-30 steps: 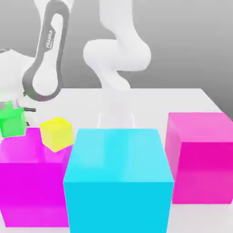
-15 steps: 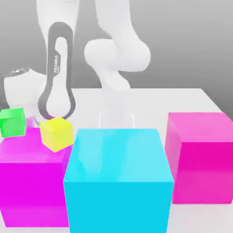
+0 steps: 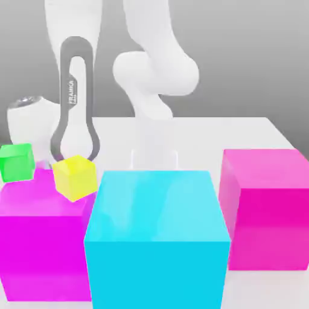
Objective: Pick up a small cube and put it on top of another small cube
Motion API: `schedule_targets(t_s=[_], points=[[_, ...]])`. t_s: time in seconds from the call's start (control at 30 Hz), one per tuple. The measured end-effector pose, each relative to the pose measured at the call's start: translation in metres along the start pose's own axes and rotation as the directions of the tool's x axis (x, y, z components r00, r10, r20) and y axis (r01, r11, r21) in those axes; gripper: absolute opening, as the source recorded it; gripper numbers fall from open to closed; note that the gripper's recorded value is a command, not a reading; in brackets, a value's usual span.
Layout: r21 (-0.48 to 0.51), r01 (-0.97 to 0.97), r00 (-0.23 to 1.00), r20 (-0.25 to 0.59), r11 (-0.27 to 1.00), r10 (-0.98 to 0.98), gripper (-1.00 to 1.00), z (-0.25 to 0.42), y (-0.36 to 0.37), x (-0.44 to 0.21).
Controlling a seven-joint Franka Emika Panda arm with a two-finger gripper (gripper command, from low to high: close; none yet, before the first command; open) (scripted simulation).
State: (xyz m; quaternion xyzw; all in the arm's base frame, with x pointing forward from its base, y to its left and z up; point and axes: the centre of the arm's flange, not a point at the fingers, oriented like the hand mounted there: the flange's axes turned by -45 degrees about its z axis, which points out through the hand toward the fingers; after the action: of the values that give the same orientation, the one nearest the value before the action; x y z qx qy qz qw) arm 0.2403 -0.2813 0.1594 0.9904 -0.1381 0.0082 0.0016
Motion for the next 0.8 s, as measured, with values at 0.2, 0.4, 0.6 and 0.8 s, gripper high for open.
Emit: schedule_targets(t_s=[0.2,0.4,0.6,0.8], points=[[0.000,0.001,1.000,0.004,1.000,-0.001,-1.00,-0.025,0.000,-0.002],[-0.018,-0.071,0.997,0.003,0.997,0.071,-1.00,-0.044,0.022,-0.010],[-0.071,-0.319,0.948,-0.013,0.945,0.319,-1.00,-0.081,0.062,0.006],[-0.106,-0.546,0.838,-0.059,0.831,0.543,-1.00,-0.129,0.091,0.025]])
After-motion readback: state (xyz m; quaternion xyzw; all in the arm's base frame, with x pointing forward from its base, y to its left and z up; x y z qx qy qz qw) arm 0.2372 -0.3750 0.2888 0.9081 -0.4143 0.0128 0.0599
